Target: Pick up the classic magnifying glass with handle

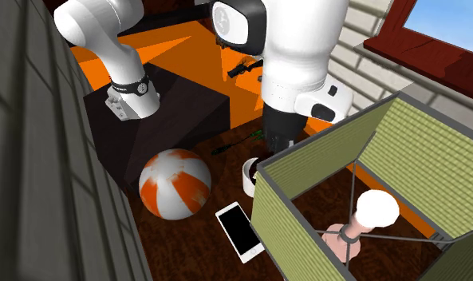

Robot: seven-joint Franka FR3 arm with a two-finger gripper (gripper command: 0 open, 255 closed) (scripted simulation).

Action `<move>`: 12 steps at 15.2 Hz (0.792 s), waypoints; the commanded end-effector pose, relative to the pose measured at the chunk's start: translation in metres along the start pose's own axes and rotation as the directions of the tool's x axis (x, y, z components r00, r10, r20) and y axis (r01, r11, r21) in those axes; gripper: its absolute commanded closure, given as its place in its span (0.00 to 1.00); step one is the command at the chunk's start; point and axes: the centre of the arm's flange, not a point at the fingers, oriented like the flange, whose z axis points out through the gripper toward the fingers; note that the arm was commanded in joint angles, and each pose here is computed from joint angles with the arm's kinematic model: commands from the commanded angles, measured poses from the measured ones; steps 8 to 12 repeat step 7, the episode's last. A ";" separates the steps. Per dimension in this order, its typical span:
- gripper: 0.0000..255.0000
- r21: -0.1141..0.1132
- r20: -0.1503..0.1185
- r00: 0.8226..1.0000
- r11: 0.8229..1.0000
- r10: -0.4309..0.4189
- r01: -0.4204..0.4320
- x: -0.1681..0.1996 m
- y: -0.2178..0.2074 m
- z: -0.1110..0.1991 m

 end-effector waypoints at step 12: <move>1.00 -0.001 0.000 1.000 1.000 0.000 0.000 0.001 0.000 -0.033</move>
